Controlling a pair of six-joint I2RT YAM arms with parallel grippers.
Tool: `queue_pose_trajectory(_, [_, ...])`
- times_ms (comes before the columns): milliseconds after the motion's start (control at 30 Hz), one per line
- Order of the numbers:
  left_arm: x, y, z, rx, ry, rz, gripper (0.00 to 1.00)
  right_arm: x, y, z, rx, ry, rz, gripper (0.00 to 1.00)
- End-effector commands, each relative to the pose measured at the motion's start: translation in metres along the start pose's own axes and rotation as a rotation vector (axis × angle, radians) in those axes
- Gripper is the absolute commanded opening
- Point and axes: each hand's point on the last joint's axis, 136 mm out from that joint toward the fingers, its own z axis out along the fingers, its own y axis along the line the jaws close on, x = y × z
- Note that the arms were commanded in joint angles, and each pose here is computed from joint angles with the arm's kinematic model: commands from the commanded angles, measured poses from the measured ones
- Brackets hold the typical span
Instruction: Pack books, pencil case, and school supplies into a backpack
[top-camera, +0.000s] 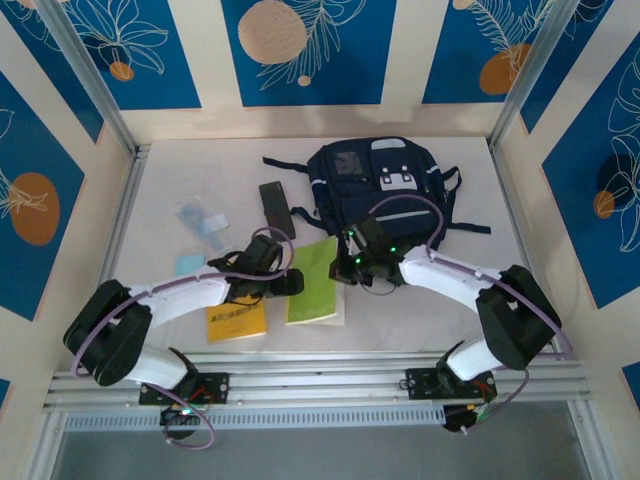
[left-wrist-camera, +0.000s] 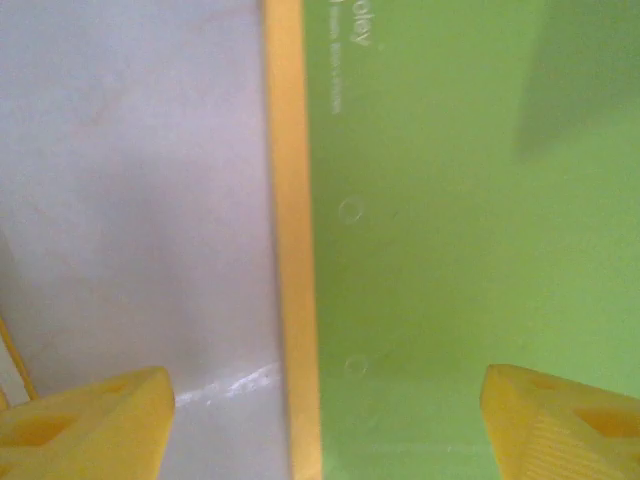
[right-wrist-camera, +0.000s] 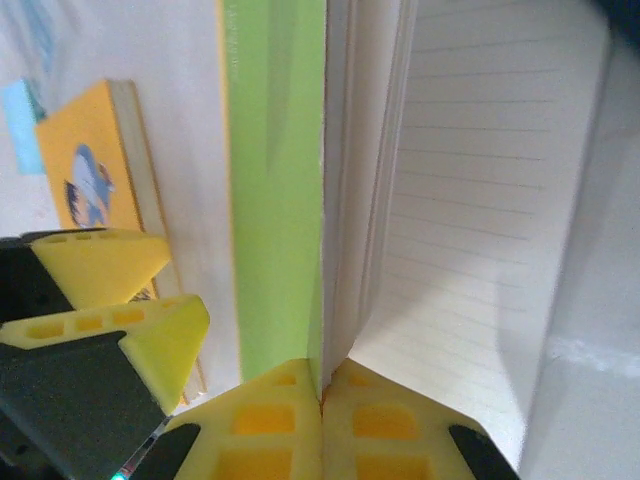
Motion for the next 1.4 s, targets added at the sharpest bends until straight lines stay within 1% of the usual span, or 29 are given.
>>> queue_pose_trajectory(0, [-0.023,-0.015,-0.013,0.07,-0.092,-0.062,0.82,-0.015,0.02,-0.028,-0.097,-0.014,-0.04,0.0])
queue_pose_trajectory(133, [-0.034,-0.036,-0.01,0.188,-0.136,-0.108,0.84,-0.023,0.014,-0.042,-0.141,-0.017,-0.014,0.0])
queue_pose_trajectory(167, [-0.036,-0.041,-0.007,0.216,-0.137,-0.121,0.86,-0.025,0.011,-0.045,-0.153,-0.021,-0.004,0.0])
queue_pose_trajectory(300, [-0.035,-0.053,0.01,0.289,-0.106,-0.166,0.87,-0.03,0.005,-0.055,-0.203,-0.039,0.034,0.0])
queue_pose_trajectory(400, [-0.034,-0.065,0.02,0.349,-0.091,-0.189,0.87,-0.031,-0.002,-0.061,-0.211,-0.052,0.054,0.0])
queue_pose_trajectory(467, [-0.036,-0.075,0.022,0.386,-0.094,-0.188,0.86,-0.031,-0.008,-0.063,-0.21,-0.062,0.065,0.0])
queue_pose_trajectory(533, [-0.038,-0.082,0.022,0.407,-0.105,-0.185,0.83,-0.031,-0.015,-0.065,-0.208,-0.066,0.08,0.0])
queue_pose_trajectory(600, [-0.041,-0.088,0.02,0.43,-0.114,-0.182,0.76,-0.031,-0.02,-0.066,-0.207,-0.071,0.091,0.0])
queue_pose_trajectory(667, [-0.042,-0.092,0.018,0.453,-0.12,-0.185,0.6,-0.031,-0.025,-0.066,-0.209,-0.074,0.101,0.0])
queue_pose_trajectory(700, [-0.043,-0.095,0.017,0.465,-0.121,-0.186,0.54,-0.03,-0.027,-0.065,-0.207,-0.072,0.106,0.0])
queue_pose_trajectory(867, [-0.045,-0.105,0.014,0.524,-0.125,-0.191,0.41,-0.028,-0.038,-0.059,-0.201,-0.066,0.133,0.0])
queue_pose_trajectory(1000, [-0.047,-0.112,0.013,0.557,-0.123,-0.189,0.37,-0.027,-0.045,-0.057,-0.195,-0.069,0.147,0.0])
queue_pose_trajectory(1033, [-0.049,-0.114,0.011,0.568,-0.124,-0.189,0.33,-0.026,-0.047,-0.056,-0.191,-0.07,0.149,0.0])
queue_pose_trajectory(1067, [-0.05,-0.118,0.009,0.58,-0.124,-0.184,0.25,-0.026,-0.048,-0.056,-0.188,-0.072,0.152,0.0])
queue_pose_trajectory(1100, [-0.052,-0.121,0.008,0.59,-0.126,-0.179,0.18,-0.026,-0.049,-0.056,-0.185,-0.074,0.152,0.01])
queue_pose_trajectory(1133, [-0.054,-0.125,0.005,0.601,-0.128,-0.172,0.08,-0.026,-0.05,-0.056,-0.183,-0.076,0.153,0.03])
queue_pose_trajectory(1167, [-0.056,-0.127,0.002,0.607,-0.131,-0.166,0.0,-0.027,-0.05,-0.057,-0.18,-0.079,0.157,0.06])
queue_pose_trajectory(1200, [-0.059,-0.13,-0.001,0.607,-0.139,-0.159,0.0,-0.028,-0.05,-0.058,-0.178,-0.083,0.159,0.1])
queue_pose_trajectory(1267, [-0.067,-0.131,-0.008,0.596,-0.159,-0.152,0.0,-0.03,-0.048,-0.063,-0.169,-0.096,0.164,0.24])
queue_pose_trajectory(1300, [-0.071,-0.13,-0.013,0.59,-0.169,-0.149,0.0,-0.032,-0.048,-0.066,-0.161,-0.107,0.168,0.33])
queue_pose_trajectory(1333, [-0.078,-0.128,-0.019,0.577,-0.186,-0.149,0.0,-0.035,-0.048,-0.069,-0.145,-0.119,0.173,0.46])
queue_pose_trajectory(1367, [-0.084,-0.125,-0.025,0.562,-0.205,-0.147,0.0,-0.037,-0.048,-0.073,-0.132,-0.134,0.173,0.56])
